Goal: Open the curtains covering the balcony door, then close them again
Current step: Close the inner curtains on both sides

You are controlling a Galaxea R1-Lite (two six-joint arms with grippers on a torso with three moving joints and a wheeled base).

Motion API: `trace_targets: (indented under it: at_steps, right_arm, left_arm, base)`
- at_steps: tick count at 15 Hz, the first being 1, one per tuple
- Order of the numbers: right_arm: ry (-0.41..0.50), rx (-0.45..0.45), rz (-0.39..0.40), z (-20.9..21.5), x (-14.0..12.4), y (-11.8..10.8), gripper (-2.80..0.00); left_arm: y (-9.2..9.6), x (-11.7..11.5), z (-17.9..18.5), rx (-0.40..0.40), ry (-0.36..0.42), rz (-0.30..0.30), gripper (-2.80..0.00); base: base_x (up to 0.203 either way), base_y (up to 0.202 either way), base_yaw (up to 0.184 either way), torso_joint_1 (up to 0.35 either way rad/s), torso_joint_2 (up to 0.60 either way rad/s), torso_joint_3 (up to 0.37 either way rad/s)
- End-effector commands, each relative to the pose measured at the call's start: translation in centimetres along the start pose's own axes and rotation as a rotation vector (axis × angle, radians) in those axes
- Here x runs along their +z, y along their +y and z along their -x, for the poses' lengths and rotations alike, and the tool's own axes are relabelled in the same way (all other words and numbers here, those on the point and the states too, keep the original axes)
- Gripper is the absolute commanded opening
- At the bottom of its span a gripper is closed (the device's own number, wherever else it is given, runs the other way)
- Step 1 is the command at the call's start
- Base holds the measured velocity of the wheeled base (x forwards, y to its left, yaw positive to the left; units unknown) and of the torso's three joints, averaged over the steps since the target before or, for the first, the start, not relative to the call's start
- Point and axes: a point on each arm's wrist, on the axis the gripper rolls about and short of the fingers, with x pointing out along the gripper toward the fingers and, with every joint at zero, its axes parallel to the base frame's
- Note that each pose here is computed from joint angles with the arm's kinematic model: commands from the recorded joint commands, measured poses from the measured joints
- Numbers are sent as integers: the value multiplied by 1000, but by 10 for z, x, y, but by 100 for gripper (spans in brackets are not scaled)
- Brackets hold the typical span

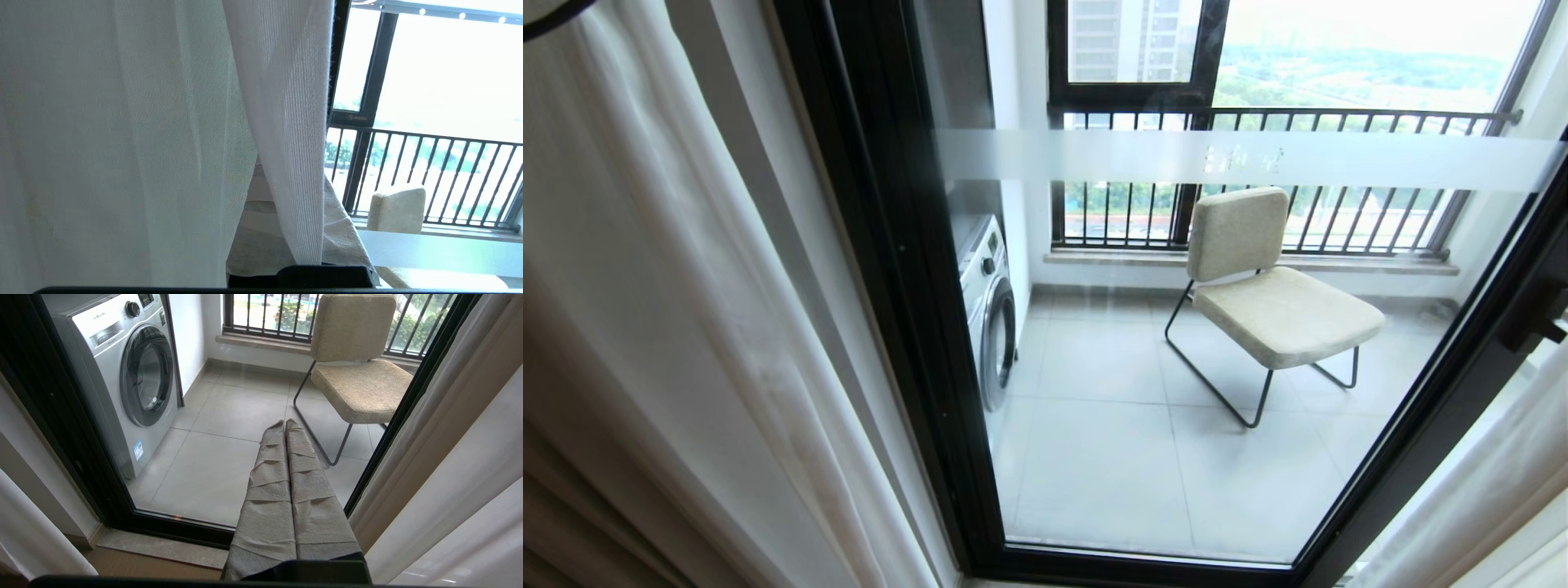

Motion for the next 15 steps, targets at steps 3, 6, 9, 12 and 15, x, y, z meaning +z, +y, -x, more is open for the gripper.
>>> trace_targets:
  at_steps: [3,6,9,12,15]
  right_arm:
    - [-1,1,1,0,0,0,-280]
    - [-1,1,1,0,0,0,-280]
    - [-1,1,1,0,0,0,-280]
    - [-1,1,1,0,0,0,-280]
    - [-1,1,1,0,0,0,-280]
  left_arm:
    - [-8,-1,0,-52,3,13,-280]
    - [-17,-7,0,-83,22,30,-280]
    - [-25,-11,-1,-111,39,43,-280]
    - [-26,-12,-1,-119,42,46,-280]
    - [-29,-12,-1,-129,44,50,-280]
  base:
    - [0,0,0,0,0,0]
    - [0,0,0,0,0,0]
    - [0,0,0,0,0,0]
    - [0,0,0,0,0,0]
    - [0,0,0,0,0,0]
